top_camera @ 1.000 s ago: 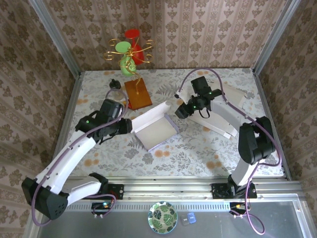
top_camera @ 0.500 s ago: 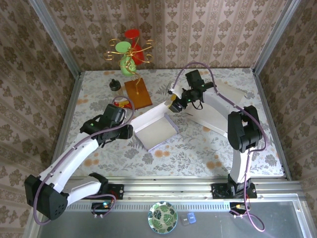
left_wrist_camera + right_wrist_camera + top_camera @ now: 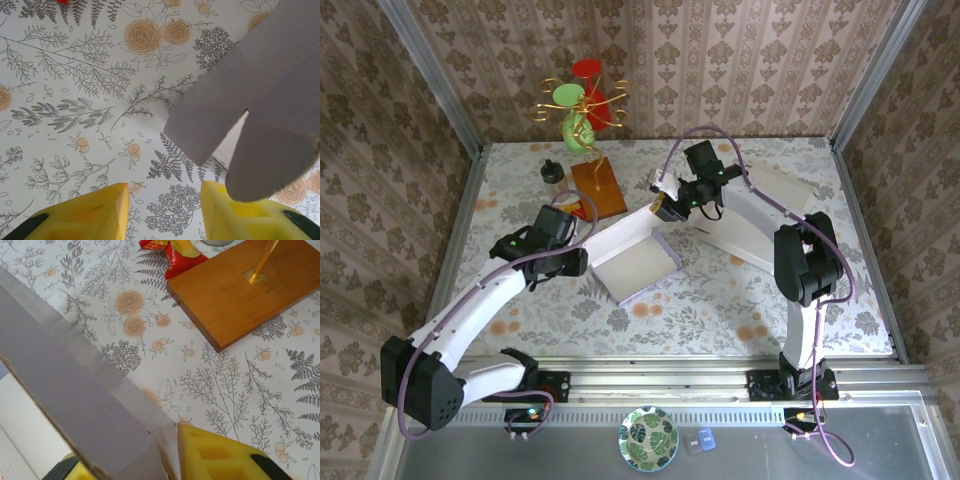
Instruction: Fold the paper box
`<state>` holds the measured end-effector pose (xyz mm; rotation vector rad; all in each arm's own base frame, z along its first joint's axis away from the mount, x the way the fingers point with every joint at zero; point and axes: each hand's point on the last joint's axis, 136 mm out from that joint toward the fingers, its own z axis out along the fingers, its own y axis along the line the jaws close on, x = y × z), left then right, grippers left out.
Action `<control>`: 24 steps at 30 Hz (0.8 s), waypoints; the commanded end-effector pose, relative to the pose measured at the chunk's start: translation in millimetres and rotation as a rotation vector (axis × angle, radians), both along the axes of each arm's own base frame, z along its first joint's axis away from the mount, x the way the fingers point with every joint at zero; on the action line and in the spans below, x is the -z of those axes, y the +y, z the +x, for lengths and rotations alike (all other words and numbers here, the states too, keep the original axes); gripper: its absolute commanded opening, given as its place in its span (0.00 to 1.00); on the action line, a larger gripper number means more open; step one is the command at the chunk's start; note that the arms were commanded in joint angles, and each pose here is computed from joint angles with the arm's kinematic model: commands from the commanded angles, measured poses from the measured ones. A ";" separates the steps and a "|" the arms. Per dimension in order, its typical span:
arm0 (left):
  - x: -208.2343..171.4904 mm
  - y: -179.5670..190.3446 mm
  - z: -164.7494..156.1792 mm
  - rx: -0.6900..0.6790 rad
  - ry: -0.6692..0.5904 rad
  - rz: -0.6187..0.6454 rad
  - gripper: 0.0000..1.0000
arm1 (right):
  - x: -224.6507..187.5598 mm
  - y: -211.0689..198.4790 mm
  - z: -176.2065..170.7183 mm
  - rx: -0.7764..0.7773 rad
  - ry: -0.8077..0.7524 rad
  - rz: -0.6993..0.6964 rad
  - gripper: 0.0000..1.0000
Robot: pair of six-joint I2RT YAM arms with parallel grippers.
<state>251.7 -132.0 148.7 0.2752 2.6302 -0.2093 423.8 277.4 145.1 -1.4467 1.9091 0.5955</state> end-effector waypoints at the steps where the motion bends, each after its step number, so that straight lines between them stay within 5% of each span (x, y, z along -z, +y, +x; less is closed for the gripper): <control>1: -5.5 2.5 6.3 0.011 -0.023 0.010 0.43 | 0.9 -2.6 -5.4 -0.008 -0.007 -0.040 0.20; 24: -7.3 3.4 39.0 0.120 -0.006 0.045 0.44 | -8.9 -6.6 -29.1 0.016 0.011 -0.069 0.00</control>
